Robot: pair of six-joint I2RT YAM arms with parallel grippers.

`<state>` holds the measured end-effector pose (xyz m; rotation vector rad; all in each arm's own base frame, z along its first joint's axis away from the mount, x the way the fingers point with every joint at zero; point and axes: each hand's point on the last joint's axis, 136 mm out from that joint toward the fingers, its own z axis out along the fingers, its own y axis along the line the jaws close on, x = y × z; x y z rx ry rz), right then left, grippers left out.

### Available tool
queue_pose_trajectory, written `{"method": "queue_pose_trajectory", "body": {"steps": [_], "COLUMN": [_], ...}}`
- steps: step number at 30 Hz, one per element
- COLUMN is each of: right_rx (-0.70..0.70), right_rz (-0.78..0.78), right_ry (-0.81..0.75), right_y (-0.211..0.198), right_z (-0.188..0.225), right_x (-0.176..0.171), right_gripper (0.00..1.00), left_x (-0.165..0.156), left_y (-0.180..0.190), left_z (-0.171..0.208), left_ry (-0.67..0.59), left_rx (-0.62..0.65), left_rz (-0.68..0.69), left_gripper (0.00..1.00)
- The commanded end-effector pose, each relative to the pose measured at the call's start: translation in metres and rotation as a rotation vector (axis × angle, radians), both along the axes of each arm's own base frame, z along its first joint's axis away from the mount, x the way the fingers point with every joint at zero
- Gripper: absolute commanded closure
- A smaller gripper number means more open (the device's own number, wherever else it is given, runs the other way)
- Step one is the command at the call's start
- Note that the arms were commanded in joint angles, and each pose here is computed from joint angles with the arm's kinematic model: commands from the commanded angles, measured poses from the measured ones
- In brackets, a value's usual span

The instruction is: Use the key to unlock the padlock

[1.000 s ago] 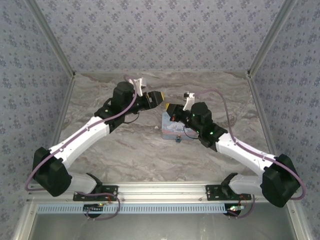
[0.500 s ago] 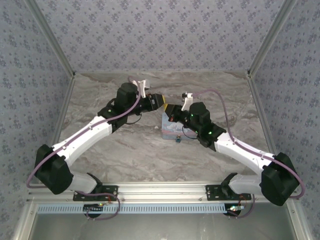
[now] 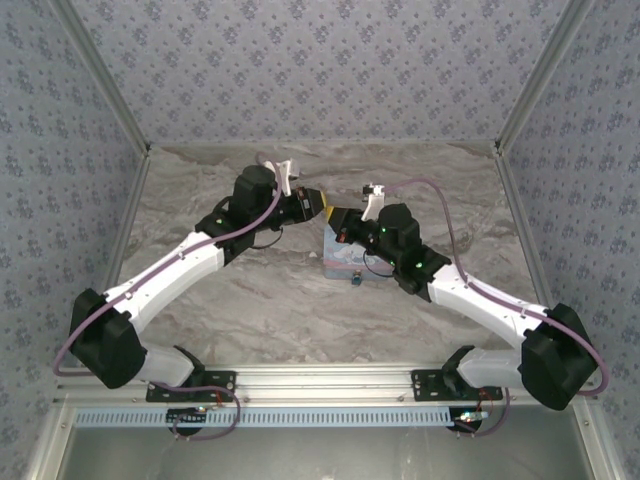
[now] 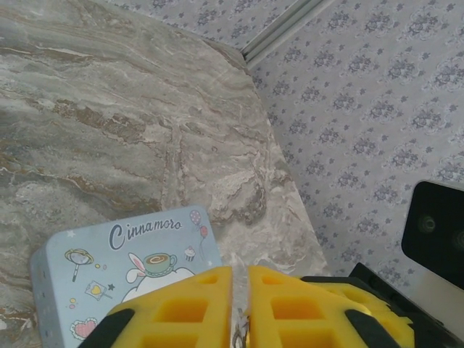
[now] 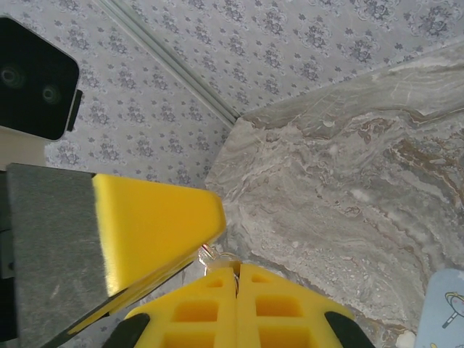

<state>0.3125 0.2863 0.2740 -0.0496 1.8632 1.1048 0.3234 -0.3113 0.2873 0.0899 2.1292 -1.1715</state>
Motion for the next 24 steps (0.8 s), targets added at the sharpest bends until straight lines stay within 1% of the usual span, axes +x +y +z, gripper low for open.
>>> {"method": "queue_pose_trajectory", "body": {"steps": [1, 3, 4, 5, 6, 12, 13, 16, 18, 20, 24], "right_rx": [0.05, 0.052, 0.055, 0.054, 0.053, 0.016, 0.022, 0.091, 0.164, 0.184, 0.178], "right_rz": [0.018, 0.033, 0.048, 0.063, 0.079, 0.169, 0.181, 0.223, 0.264, 0.318, 0.438], "right_ry": [-0.04, -0.038, -0.042, -0.044, -0.048, -0.104, -0.109, -0.166, -0.224, -0.249, -0.269], "right_y": [0.006, 0.005, 0.005, 0.004, 0.002, -0.019, -0.023, -0.037, -0.043, -0.042, -0.026], "right_z": [0.024, 0.024, 0.026, 0.026, 0.026, 0.033, 0.034, 0.05, 0.067, 0.076, 0.084], "right_x": [0.0, -0.001, -0.002, -0.003, -0.004, -0.013, -0.014, -0.018, -0.023, -0.029, -0.039], "right_gripper": [1.0, 1.0, 0.96, 0.89, 0.84, 0.58, 0.55, 0.42, 0.33, 0.3, 0.32], "left_x": [0.002, 0.001, 0.001, 0.0, 0.0, -0.012, -0.015, -0.026, -0.034, -0.04, -0.051], "left_y": [-0.003, -0.001, 0.0, 0.001, 0.002, 0.008, 0.008, 0.008, 0.006, 0.005, 0.001], "left_z": [0.018, 0.02, 0.023, 0.024, 0.027, 0.055, 0.061, 0.077, 0.088, 0.098, 0.114], "left_ry": [-0.045, -0.055, -0.063, -0.073, -0.086, -0.215, -0.239, -0.304, -0.342, -0.371, -0.415], "left_rx": [-0.007, -0.001, 0.002, 0.008, 0.014, 0.042, 0.042, 0.034, 0.021, 0.004, -0.055], "left_rz": [-0.005, -0.003, -0.004, -0.005, -0.005, -0.059, -0.071, -0.122, -0.162, -0.189, -0.245], "left_gripper": [0.91, 0.96, 0.97, 1.0, 1.0, 1.0, 1.0, 1.0, 1.0, 1.0, 1.0]}}
